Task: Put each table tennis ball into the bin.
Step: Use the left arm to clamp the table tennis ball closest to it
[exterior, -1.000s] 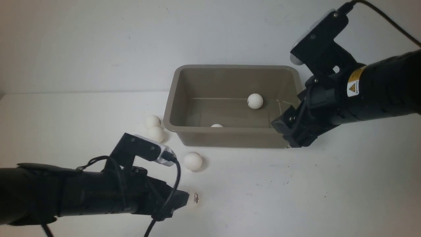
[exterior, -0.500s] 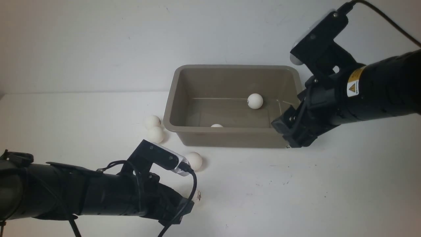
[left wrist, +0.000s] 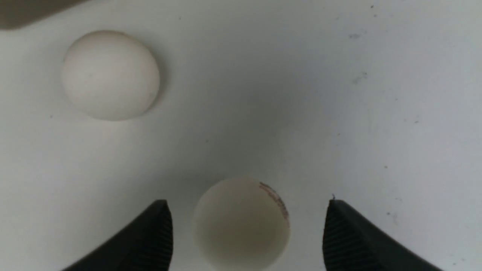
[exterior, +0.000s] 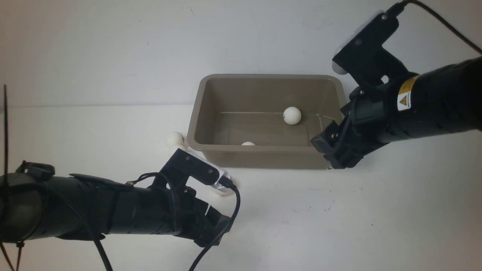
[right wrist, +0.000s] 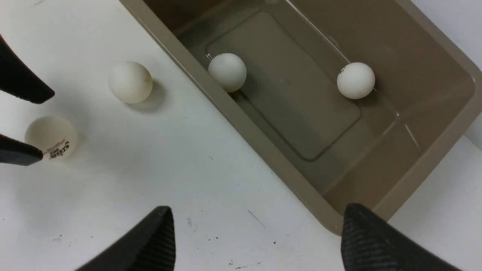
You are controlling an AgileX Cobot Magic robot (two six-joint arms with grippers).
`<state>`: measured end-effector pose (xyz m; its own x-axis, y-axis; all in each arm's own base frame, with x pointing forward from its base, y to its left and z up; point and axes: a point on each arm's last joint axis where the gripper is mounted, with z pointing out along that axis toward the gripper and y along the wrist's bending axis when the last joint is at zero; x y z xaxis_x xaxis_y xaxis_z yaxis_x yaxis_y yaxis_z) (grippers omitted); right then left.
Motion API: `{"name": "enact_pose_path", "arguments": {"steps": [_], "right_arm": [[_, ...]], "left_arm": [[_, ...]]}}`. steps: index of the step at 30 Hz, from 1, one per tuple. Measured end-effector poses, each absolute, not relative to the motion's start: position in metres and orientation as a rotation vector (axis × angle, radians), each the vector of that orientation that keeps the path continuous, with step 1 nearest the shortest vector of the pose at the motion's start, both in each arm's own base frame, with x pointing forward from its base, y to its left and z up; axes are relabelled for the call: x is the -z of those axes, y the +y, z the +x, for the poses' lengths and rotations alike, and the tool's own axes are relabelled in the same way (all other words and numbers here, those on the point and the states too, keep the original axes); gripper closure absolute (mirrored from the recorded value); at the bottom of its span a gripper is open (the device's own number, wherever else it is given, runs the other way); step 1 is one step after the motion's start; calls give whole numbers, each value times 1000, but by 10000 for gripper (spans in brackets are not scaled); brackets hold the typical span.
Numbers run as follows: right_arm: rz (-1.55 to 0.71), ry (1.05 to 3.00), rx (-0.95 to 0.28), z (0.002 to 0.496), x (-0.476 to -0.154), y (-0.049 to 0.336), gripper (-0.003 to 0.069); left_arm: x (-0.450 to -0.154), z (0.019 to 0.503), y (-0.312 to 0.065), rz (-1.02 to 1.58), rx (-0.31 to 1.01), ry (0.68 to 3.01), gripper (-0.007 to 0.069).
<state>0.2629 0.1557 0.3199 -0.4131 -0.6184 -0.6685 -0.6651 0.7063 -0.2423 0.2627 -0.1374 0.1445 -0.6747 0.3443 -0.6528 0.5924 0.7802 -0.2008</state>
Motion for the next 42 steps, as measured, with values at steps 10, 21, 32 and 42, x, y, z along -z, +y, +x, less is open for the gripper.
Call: {"name": "enact_pose_path", "arguments": {"steps": [10, 21, 32, 42], "right_arm": [[-974, 2141, -78, 263, -320, 156, 124], [-974, 2141, -78, 263, -320, 156, 124], [-968, 2126, -80, 264, -321, 156, 124], [-961, 2111, -82, 265, -322, 157, 124]], "left_arm": [[-137, 263, -138, 695, 523, 2388, 143], [-147, 274, -142, 688, 521, 2343, 254], [-149, 273, -145, 701, 579, 2329, 155], [-138, 274, -144, 688, 549, 2373, 144]]}}
